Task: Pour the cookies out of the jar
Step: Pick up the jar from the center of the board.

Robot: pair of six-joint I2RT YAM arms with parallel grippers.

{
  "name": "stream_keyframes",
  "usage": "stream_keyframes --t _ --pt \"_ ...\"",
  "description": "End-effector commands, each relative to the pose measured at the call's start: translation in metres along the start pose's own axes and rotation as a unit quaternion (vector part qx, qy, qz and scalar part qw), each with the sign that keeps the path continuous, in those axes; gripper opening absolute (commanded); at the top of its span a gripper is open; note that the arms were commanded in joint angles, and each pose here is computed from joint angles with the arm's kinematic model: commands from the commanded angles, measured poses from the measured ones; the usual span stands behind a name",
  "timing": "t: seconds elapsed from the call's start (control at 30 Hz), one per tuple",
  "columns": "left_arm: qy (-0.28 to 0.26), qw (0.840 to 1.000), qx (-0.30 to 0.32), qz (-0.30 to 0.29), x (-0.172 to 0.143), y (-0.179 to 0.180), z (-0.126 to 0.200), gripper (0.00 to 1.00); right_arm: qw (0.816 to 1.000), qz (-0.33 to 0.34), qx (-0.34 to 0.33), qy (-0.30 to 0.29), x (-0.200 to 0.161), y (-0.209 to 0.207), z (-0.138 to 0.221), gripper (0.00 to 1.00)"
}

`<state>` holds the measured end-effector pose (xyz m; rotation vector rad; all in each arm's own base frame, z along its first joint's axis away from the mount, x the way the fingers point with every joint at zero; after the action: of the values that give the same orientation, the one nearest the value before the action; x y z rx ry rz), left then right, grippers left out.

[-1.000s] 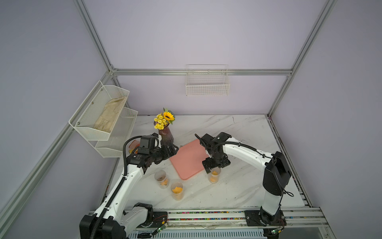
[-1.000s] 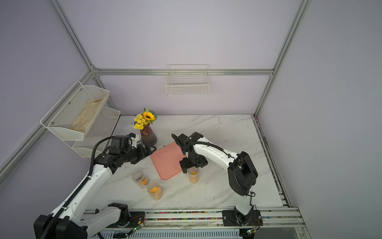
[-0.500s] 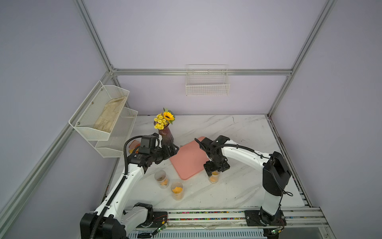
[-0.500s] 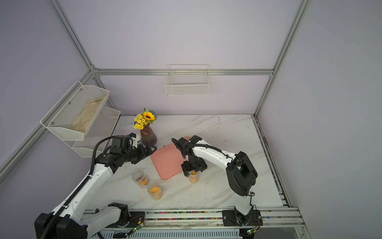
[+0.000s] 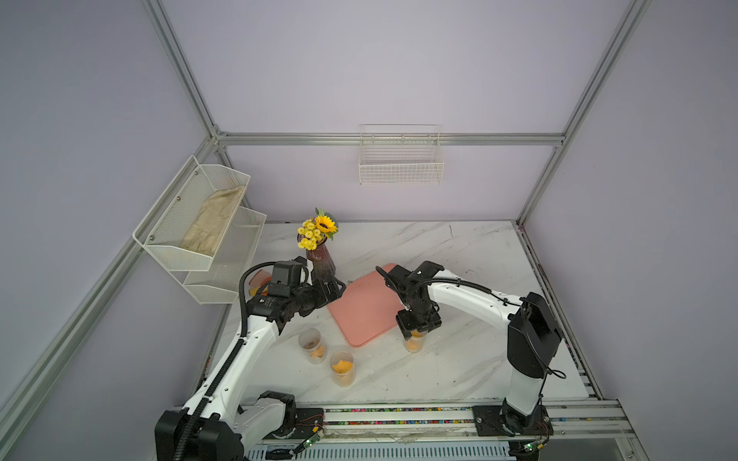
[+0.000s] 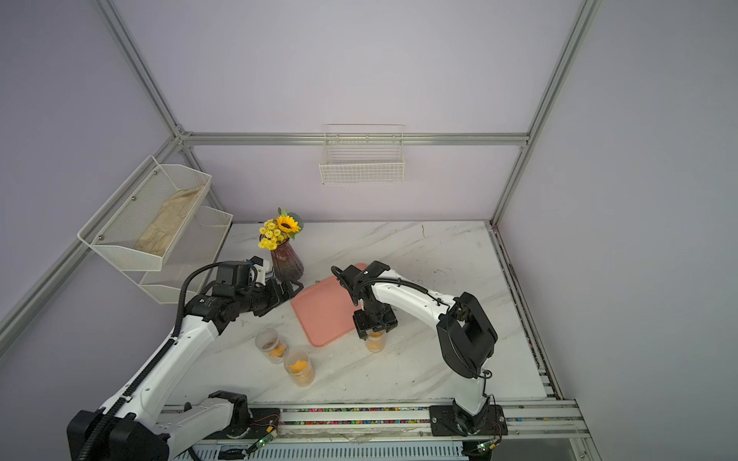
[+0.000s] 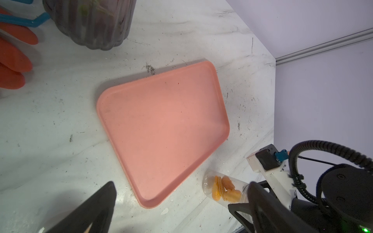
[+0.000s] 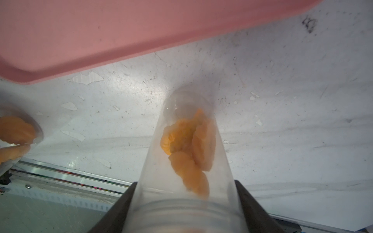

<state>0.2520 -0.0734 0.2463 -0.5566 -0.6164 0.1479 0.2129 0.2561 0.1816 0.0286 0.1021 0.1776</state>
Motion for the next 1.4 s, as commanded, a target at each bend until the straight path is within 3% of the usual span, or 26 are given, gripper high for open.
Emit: stream_keyframes --t 0.0,0.3,0.43,0.53,0.7,0.97,1.07,1.37 --pt "-0.007 1.0 -0.002 -0.006 0.001 -0.001 -0.001 1.0 1.0 -0.005 -0.011 -0.009 -0.002 -0.001 0.014 0.64" --pt "-0.019 0.999 -0.021 -0.015 0.013 -0.013 0.006 1.0 0.998 -0.014 0.042 -0.046 0.012 0.009 0.062 0.62" --pt "-0.016 0.999 -0.032 -0.014 0.023 -0.021 0.007 1.0 0.99 -0.029 0.121 -0.063 0.033 0.005 0.093 0.62" --pt "-0.01 0.998 -0.054 -0.017 0.029 -0.029 0.009 1.0 0.974 -0.047 0.208 -0.081 0.054 -0.005 0.116 0.61" --pt "0.0 0.986 -0.161 -0.046 0.041 -0.056 0.014 1.0 0.919 -0.069 0.37 -0.12 0.083 -0.016 0.155 0.61" --pt "-0.024 0.942 -0.328 -0.07 0.065 -0.098 0.033 1.0 0.77 -0.109 0.597 -0.194 0.116 -0.055 0.207 0.6" --pt "-0.022 0.929 -0.363 -0.071 0.069 -0.105 0.035 1.0 0.744 -0.097 0.63 -0.201 0.121 -0.062 0.221 0.6" --pt "-0.011 0.883 -0.465 -0.06 0.08 -0.125 0.044 1.0 0.7 -0.047 0.695 -0.158 0.118 -0.054 0.24 0.6"
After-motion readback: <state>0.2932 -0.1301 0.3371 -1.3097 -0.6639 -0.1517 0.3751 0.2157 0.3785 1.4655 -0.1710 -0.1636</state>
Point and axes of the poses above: each gripper's point midway between its finger pads, its own z axis back along the fingers, its own y axis along the line the jaws close on, x = y × z, the point moved 8 cm from there along z, back along the fingers, and after that the axes turned 10 degrees about -z, right-handed, at the moved point
